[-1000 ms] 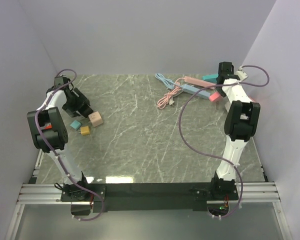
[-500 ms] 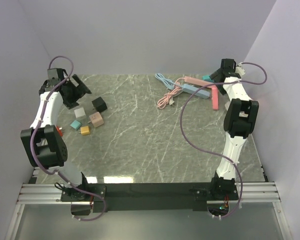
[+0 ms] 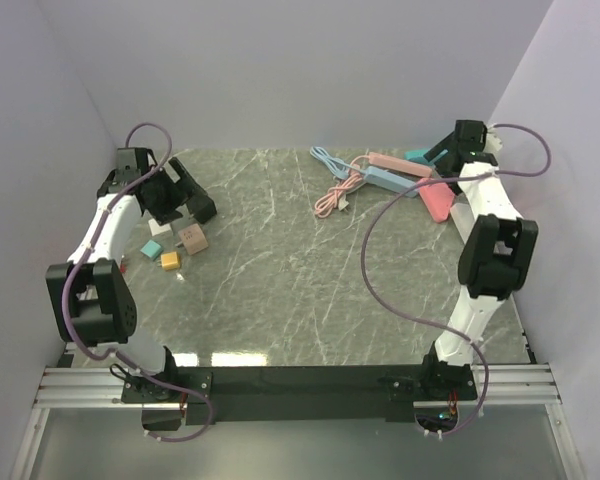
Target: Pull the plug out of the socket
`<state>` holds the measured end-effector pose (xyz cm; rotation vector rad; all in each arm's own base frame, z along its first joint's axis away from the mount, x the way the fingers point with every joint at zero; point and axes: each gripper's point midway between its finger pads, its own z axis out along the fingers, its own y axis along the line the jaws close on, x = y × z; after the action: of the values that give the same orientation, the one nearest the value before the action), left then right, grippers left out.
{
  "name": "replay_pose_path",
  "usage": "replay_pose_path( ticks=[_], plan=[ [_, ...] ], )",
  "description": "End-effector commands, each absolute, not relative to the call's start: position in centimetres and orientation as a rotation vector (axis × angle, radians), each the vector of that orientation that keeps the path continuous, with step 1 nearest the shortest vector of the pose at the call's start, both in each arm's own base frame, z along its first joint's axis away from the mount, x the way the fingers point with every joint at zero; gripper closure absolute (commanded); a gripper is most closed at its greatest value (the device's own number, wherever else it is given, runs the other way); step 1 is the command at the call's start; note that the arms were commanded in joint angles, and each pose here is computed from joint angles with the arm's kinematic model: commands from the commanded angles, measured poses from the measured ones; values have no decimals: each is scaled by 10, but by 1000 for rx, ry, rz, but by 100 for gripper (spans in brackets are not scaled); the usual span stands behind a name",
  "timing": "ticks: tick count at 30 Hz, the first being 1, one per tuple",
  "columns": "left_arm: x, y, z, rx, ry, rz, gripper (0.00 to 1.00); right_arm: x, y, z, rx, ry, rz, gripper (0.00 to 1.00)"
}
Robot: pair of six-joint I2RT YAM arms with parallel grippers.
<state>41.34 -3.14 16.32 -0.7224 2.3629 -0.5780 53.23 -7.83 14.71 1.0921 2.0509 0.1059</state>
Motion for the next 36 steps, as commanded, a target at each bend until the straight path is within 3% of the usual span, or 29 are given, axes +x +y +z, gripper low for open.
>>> replay_pose_path(
  ticks=[1,6,10,14,25,28,29,31,32,34,36],
  plan=[
    [420,-61,224,-528,2185,-743,1,502,-103,222,1021,1920,-14,5],
    [421,-97,211,-430,2238,-835,1,420,-164,212,1195,1906,-447,0],
    [420,-123,198,-373,2280,-889,1,392,-193,175,1246,2003,-540,0],
    [423,-137,192,-345,2307,-920,1,391,-204,123,1268,2141,-504,0],
    [431,-145,191,-348,2312,-921,1,411,-217,64,1239,2252,-466,2],
    [425,-144,184,-359,2326,-917,1,410,-219,59,1255,2258,-476,17],
    [422,-144,181,-362,2335,-920,1,408,-217,57,1263,2263,-471,36],
    [420,-144,179,-362,2333,-918,1,404,-211,64,1274,2255,-443,60],
    [417,-144,179,-358,2335,-922,1,395,-206,60,1294,2266,-433,80],
    [414,-146,179,-345,2329,-938,1,389,-192,71,1289,2263,-388,96],
    [409,-150,175,-330,2339,-969,0,366,-174,62,1303,2307,-399,100]
  ],
)
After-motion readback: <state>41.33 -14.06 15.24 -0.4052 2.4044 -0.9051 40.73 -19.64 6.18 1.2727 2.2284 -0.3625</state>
